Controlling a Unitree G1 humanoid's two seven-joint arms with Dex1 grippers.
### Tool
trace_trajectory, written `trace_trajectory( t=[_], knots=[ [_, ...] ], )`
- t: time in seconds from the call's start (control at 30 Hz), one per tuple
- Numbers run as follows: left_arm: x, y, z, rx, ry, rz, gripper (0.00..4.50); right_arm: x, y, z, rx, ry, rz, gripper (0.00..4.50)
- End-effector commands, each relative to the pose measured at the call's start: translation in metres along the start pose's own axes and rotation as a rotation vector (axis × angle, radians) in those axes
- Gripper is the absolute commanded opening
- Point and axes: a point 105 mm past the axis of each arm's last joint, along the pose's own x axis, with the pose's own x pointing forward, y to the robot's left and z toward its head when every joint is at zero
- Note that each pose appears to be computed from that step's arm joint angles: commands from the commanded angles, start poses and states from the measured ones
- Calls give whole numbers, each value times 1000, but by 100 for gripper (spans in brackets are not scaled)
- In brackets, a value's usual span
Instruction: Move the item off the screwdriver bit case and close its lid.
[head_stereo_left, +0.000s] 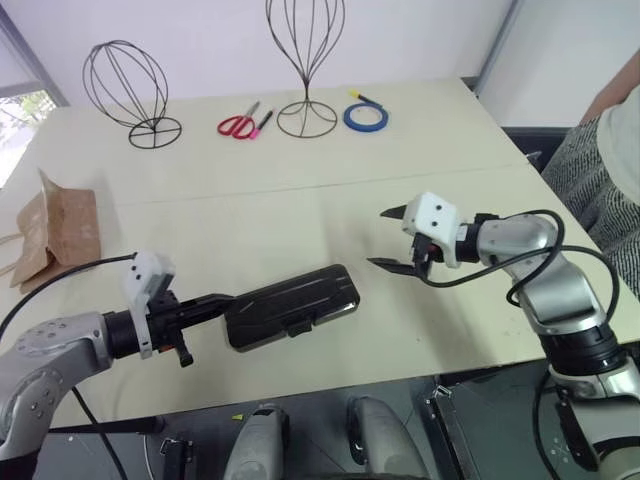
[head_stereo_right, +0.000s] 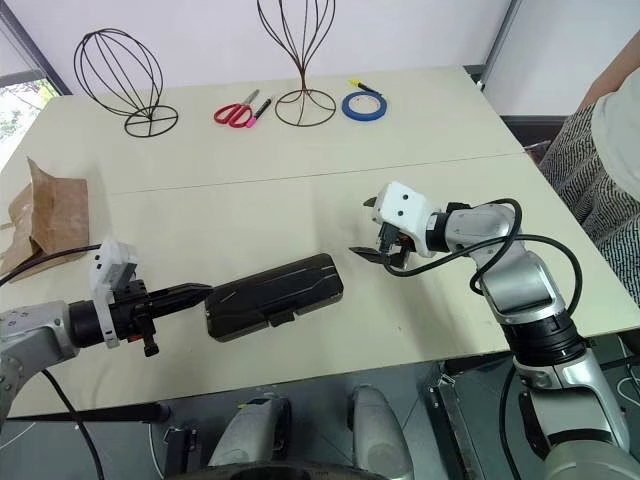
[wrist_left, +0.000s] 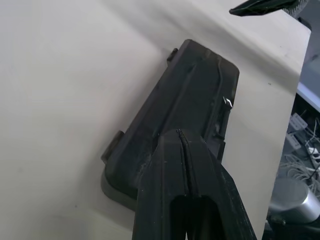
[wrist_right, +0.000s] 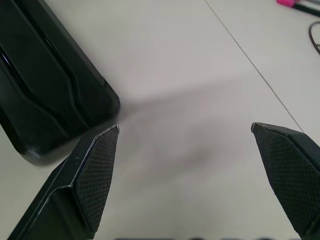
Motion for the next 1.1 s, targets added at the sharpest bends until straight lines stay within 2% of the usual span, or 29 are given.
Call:
trace_trajectory(
  t=[0.03,0.17,0.27,0.37,0.5,0.6,0.73,1.1],
  knots=[
    [7,8,14,61,-27,-2,0,0,3,22,1,-71,16,442],
    [19,19,34,118,-48,-36,0,5,22,40,122,-155,126,442],
    [32,28,40,170,-36,-67,0,6,39,52,236,-204,241,365],
    [45,34,43,198,-27,-95,0,7,54,60,336,-212,332,221],
    [63,41,38,229,13,-147,0,6,80,71,513,-184,501,7],
    [76,45,32,246,47,-182,0,3,105,68,544,-121,608,2],
    [91,47,27,263,74,-224,0,14,125,55,620,-19,637,2],
    [116,46,20,313,129,-302,0,66,137,29,918,142,464,2]
  ],
)
